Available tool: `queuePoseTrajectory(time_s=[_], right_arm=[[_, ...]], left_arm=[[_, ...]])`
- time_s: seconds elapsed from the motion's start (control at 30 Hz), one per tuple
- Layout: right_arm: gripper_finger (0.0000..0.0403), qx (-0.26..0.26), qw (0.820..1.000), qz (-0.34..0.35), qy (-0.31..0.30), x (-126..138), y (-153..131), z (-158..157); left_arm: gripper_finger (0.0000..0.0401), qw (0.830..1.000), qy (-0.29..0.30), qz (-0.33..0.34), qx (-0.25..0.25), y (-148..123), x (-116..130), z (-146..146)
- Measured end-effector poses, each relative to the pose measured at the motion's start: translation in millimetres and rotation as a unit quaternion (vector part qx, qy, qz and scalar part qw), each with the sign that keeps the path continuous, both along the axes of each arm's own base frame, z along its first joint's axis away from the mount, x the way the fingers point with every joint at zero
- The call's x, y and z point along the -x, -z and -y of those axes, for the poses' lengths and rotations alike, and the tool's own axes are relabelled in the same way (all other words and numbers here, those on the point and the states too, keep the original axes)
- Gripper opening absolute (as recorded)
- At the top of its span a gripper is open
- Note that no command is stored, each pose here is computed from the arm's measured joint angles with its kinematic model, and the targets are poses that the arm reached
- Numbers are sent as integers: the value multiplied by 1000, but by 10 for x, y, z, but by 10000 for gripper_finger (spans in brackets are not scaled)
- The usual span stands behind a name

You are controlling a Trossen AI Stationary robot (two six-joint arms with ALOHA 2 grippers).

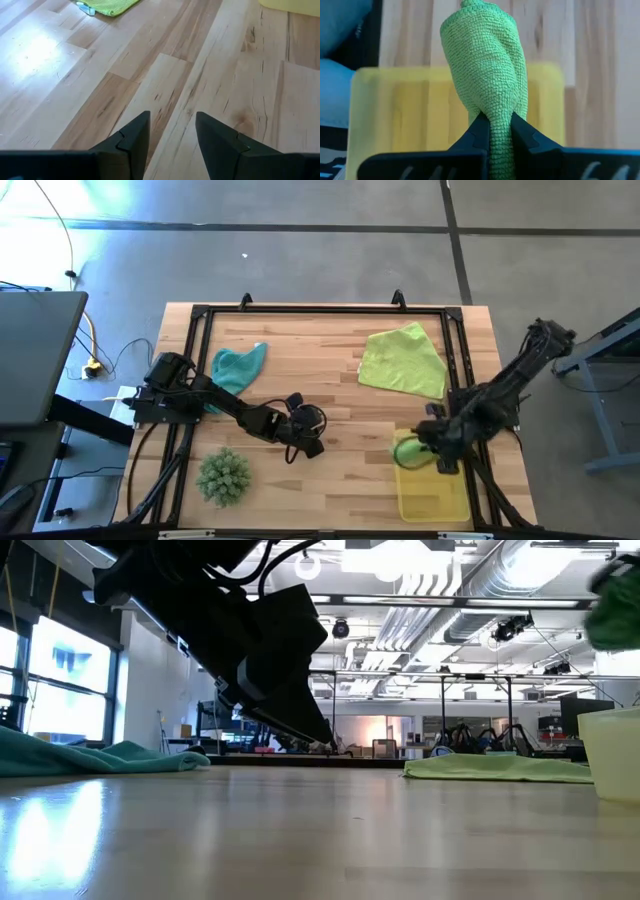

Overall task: Roll microfiber towels into tight, uniform cylinder then place into a basket
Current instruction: Put the green microfiber cloth into the yellow bin

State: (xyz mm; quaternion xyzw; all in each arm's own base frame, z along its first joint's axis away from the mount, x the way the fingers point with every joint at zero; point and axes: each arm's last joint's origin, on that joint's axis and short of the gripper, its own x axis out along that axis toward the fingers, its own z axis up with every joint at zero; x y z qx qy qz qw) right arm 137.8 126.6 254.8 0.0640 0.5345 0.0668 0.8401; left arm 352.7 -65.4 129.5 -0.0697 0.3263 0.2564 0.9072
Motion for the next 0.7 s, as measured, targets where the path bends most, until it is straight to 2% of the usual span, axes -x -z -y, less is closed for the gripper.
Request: queuePoseTrajectory(time_s=[0.2, 0.37, 0.57, 0.7], right_arm=[[12, -7, 999, -19, 44, 222, 333, -254], [12, -29, 999, -10, 39, 298, 550, -448], [12, -32, 999, -12, 24, 330, 679, -623], [12, -52, 998, -14, 20, 349, 760, -765]], left_arm=[[147, 1000, 0, 2, 1, -3, -2, 3], [147, 1000, 0, 2, 1, -3, -2, 2], [147, 1000, -1, 3, 2, -4, -3, 2], [147, 1000, -1, 3, 2, -4, -3, 2]])
